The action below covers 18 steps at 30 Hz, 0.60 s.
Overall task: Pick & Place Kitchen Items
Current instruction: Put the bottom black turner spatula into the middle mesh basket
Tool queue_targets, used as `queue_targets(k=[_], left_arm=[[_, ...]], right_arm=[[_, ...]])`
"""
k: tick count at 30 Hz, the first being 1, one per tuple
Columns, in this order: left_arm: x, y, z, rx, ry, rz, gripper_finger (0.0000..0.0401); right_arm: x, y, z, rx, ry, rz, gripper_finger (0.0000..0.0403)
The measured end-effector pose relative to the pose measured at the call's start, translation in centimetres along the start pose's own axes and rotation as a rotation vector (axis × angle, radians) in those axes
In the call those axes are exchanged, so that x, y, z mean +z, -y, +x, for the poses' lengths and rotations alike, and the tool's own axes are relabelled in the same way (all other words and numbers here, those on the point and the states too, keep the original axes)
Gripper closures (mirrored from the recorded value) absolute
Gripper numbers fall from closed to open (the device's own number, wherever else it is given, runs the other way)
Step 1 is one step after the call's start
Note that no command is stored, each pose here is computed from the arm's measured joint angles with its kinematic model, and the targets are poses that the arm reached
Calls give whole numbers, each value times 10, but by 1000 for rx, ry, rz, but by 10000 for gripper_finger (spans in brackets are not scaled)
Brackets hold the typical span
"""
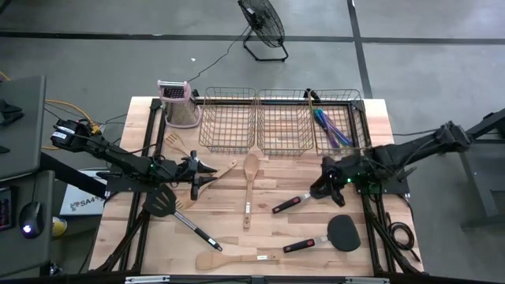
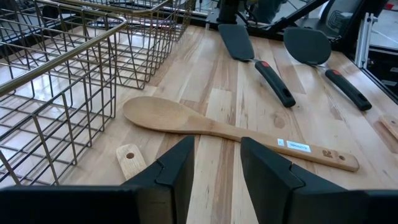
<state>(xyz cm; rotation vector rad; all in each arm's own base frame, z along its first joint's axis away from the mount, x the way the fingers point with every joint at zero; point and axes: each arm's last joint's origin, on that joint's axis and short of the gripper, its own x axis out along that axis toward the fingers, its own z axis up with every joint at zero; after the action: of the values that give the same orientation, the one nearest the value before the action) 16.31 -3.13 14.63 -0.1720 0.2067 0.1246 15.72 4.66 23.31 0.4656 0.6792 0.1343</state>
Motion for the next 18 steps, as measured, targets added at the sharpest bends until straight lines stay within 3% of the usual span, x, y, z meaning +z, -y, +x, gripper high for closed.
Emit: queue_targets(k=[7, 18], left_arm=[[0, 0, 0, 0, 0, 0, 272], [0, 0, 0, 0, 0, 0, 272]], right_arm=[[-16, -19, 20, 0, -94, 29, 302], [-43, -51, 53, 95, -201, -5, 302]])
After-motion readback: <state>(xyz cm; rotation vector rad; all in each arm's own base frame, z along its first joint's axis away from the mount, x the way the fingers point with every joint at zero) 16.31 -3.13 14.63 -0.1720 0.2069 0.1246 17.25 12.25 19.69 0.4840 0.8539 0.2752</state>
